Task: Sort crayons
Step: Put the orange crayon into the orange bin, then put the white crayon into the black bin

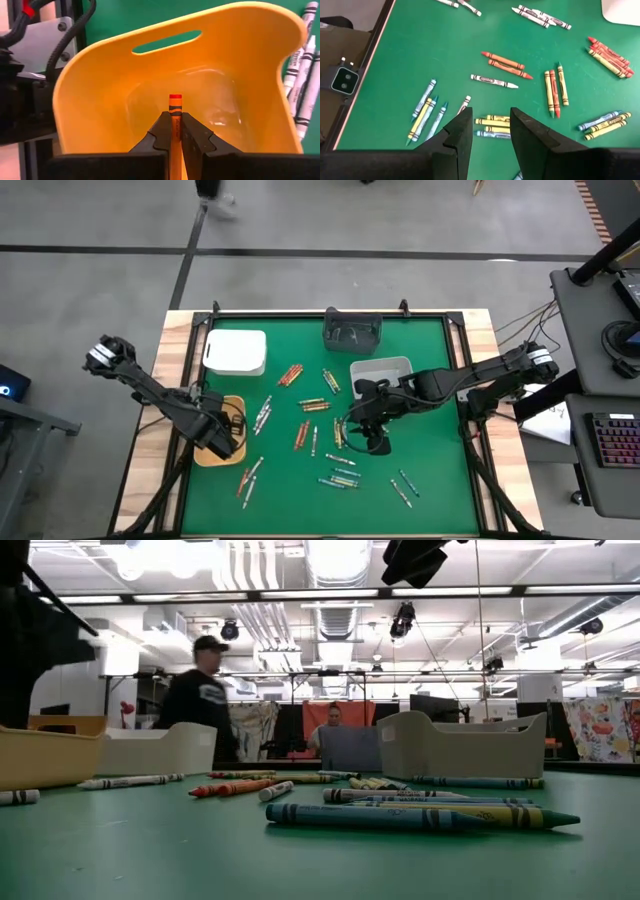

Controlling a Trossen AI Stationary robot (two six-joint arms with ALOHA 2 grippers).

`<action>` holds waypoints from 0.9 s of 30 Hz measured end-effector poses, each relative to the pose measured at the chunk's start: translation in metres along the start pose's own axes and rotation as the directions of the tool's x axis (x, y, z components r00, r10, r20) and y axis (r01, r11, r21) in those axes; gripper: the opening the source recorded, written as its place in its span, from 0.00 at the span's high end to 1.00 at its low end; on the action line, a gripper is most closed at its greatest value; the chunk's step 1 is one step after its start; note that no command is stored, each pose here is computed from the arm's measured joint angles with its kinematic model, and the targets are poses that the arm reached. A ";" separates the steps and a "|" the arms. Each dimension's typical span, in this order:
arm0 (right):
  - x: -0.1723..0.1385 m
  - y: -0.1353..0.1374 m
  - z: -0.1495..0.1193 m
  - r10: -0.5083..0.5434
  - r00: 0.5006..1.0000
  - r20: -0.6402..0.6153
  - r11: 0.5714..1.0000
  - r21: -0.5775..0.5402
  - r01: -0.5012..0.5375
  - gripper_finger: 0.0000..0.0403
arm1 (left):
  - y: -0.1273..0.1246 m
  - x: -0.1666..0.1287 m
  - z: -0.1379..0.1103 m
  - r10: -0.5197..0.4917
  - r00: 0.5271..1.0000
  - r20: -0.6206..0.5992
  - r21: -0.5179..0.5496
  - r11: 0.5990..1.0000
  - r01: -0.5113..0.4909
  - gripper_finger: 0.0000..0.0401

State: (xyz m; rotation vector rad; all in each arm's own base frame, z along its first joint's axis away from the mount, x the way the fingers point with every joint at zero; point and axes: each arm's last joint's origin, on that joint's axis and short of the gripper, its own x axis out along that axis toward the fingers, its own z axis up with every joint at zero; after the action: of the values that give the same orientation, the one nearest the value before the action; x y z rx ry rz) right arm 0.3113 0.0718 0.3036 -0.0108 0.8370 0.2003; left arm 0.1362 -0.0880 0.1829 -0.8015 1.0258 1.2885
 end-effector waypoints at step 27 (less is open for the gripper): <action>0.000 0.000 0.001 0.002 1.000 0.015 1.000 0.000 -0.002 0.71 | -0.022 0.015 -0.023 0.211 0.976 -0.057 0.018 0.977 -0.211 0.87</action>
State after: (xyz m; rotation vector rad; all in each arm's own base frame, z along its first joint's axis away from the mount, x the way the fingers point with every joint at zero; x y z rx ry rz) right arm 0.3123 0.0720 0.3045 -0.0088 0.8226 0.2020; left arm 0.1540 -0.1064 0.1586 -0.7398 1.1892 1.4445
